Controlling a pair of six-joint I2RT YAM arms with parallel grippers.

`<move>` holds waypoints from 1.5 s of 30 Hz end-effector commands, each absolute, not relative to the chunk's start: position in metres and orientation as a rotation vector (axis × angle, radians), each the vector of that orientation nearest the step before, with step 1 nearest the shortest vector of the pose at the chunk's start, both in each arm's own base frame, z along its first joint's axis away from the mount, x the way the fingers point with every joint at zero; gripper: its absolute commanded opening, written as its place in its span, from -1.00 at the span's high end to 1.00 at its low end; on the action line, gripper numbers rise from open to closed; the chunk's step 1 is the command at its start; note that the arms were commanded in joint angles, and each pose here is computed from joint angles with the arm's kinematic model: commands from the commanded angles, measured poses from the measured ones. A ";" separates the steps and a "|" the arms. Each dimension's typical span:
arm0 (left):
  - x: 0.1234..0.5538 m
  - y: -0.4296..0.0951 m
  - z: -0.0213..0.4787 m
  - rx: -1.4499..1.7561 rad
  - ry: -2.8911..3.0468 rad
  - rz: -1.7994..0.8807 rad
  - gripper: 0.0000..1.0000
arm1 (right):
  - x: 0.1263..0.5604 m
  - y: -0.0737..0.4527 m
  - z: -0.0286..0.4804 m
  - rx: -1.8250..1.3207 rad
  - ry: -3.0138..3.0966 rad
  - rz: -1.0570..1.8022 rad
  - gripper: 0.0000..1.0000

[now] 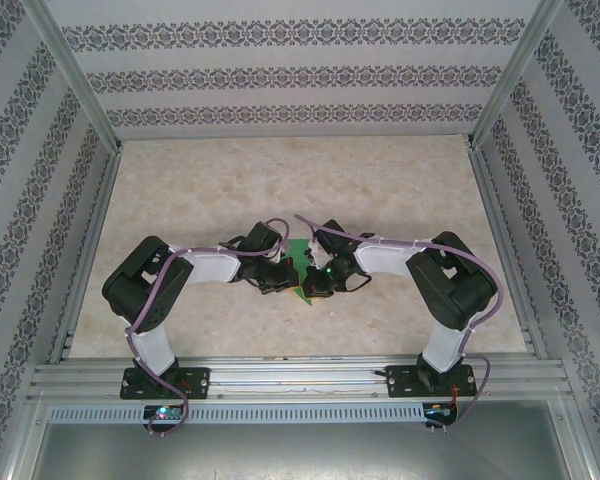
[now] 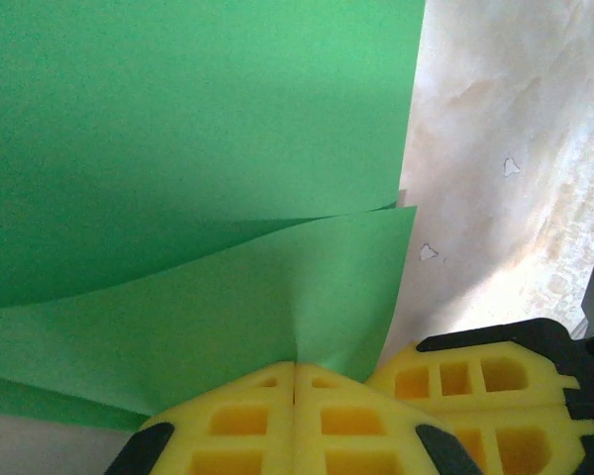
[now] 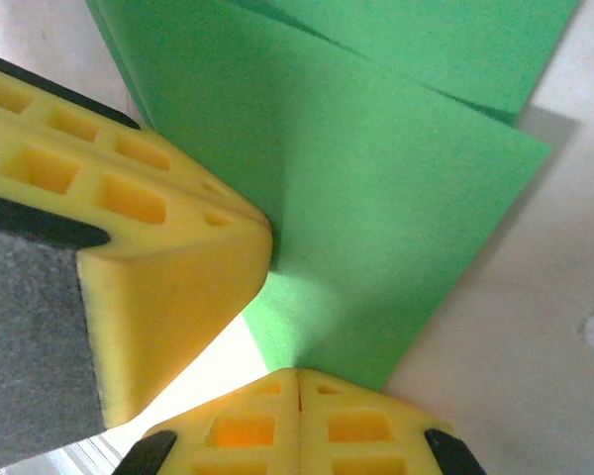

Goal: Fold a paper plane with a square sheet of paper (fold left side to right side)
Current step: Third fold the triangle at the center of the table.

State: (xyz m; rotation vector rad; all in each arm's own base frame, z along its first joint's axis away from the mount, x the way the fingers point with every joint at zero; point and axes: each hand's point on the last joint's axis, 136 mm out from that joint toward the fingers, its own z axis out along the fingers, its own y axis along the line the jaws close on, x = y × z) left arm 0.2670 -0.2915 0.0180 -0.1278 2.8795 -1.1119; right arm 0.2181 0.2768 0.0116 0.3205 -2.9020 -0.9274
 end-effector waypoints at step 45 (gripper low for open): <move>0.337 -0.177 0.055 -0.282 2.671 -0.898 0.92 | 0.194 0.225 -0.035 0.215 -2.913 -0.504 1.00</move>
